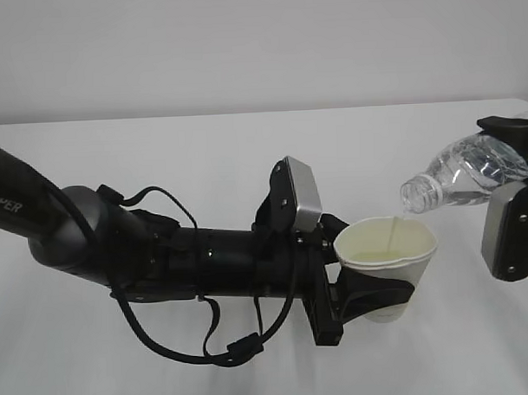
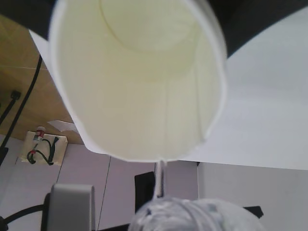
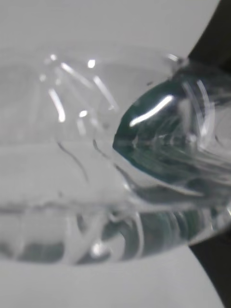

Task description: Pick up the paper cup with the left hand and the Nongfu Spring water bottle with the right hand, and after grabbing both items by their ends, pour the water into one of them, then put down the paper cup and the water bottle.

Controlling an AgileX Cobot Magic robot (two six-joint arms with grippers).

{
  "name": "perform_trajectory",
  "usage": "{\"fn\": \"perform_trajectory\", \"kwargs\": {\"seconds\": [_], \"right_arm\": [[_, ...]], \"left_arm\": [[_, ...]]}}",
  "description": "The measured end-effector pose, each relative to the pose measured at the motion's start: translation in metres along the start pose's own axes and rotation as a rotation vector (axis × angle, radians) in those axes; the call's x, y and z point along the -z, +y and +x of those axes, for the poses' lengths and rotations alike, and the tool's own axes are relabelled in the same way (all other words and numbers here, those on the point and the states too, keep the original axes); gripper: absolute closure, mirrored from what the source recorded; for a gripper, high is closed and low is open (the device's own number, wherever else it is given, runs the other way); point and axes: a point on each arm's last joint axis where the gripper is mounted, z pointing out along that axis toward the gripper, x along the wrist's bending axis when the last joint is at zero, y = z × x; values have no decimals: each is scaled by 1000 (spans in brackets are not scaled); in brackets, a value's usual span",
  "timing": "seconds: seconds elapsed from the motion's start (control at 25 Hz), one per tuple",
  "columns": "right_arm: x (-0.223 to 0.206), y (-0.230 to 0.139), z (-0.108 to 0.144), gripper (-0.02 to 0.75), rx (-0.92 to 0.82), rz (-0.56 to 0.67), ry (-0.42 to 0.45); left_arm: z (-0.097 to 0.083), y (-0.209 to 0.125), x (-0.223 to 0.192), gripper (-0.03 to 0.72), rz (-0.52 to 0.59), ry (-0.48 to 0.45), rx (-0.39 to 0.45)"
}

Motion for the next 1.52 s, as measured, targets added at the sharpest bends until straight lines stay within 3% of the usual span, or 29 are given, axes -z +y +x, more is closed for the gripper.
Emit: {"fn": "perform_trajectory", "kwargs": {"seconds": [1.52], "right_arm": [[0,0,0,343,7,-1,-2]], "left_arm": [[0,0,0,268,0,0,0]]}}
